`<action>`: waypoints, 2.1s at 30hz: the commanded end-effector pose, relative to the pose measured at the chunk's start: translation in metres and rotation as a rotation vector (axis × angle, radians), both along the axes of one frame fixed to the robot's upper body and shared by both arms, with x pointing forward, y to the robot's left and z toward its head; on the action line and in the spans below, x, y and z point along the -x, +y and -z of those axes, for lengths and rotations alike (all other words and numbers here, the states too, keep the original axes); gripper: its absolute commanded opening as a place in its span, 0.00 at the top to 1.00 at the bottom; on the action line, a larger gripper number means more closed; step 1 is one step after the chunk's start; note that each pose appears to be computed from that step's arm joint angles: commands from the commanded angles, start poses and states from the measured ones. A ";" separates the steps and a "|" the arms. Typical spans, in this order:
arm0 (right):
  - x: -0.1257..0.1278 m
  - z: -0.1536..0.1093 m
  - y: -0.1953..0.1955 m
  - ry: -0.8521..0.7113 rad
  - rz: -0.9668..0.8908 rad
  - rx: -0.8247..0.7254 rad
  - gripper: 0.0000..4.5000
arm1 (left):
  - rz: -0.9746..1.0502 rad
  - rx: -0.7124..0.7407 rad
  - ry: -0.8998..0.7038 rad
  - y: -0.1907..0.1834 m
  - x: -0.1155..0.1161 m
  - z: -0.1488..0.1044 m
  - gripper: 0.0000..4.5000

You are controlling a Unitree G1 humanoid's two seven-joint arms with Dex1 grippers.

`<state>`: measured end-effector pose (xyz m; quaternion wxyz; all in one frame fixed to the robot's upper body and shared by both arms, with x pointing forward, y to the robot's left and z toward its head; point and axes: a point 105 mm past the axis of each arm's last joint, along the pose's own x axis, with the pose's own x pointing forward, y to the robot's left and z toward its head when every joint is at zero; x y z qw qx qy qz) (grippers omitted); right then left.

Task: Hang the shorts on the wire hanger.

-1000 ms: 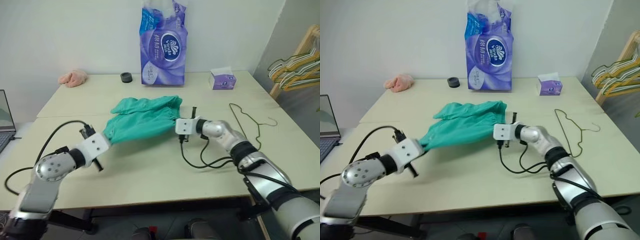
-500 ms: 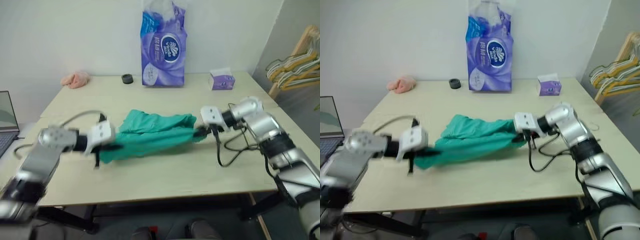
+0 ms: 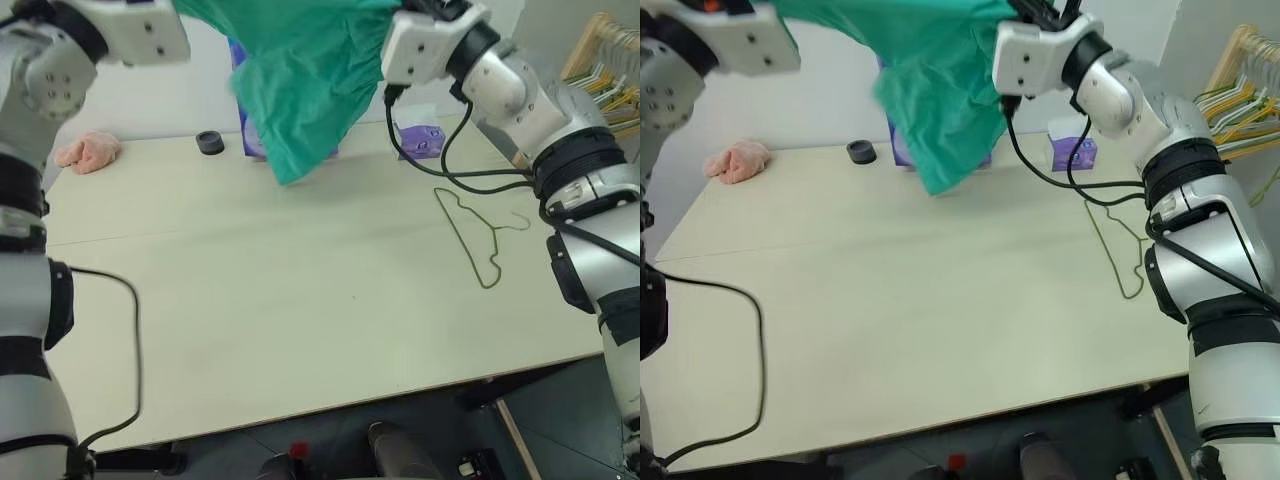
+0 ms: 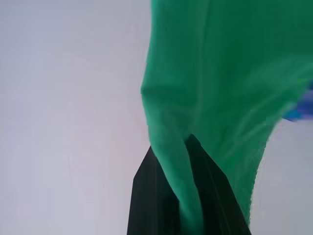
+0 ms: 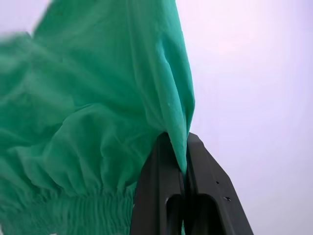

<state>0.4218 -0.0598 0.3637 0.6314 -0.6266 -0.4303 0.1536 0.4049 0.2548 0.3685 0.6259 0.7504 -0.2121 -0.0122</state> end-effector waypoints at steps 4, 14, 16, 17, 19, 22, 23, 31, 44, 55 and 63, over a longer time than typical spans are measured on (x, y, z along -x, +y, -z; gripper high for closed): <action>0.015 0.198 -0.012 0.613 -0.113 0.318 0.99 | -0.007 0.207 0.876 0.006 0.055 0.208 1.00; 0.084 0.264 -0.026 0.949 -0.300 0.556 0.99 | -0.017 0.279 1.490 -0.016 0.167 0.261 1.00; 0.098 0.271 -0.031 1.018 -0.317 0.596 0.99 | -0.027 0.267 1.528 -0.016 0.176 0.265 1.00; 0.105 0.274 -0.034 1.052 -0.325 0.613 0.99 | -0.023 0.274 1.549 -0.019 0.181 0.267 1.00; 0.116 0.279 -0.039 1.110 -0.332 0.636 0.99 | -0.010 0.293 1.580 -0.024 0.188 0.270 1.00; 0.126 0.280 -0.042 1.159 -0.339 0.645 0.99 | 0.010 0.326 1.625 -0.033 0.199 0.276 1.00; 0.128 0.280 -0.042 1.168 -0.340 0.644 0.99 | 0.014 0.331 1.646 -0.036 0.203 0.278 1.00; 0.145 0.285 -0.044 1.280 -0.349 0.683 0.95 | 0.013 0.370 1.710 -0.044 0.216 0.290 0.96; 0.178 0.251 -0.046 1.504 -0.447 0.644 0.00 | 0.180 0.476 1.847 -0.071 0.243 0.274 0.12; 0.106 0.189 -0.058 1.578 -0.337 -0.191 0.00 | 0.351 0.930 1.445 -0.090 0.166 0.211 0.01; 0.025 0.192 -0.158 1.291 0.141 -0.905 0.00 | 0.398 1.047 1.284 -0.101 0.131 0.192 0.01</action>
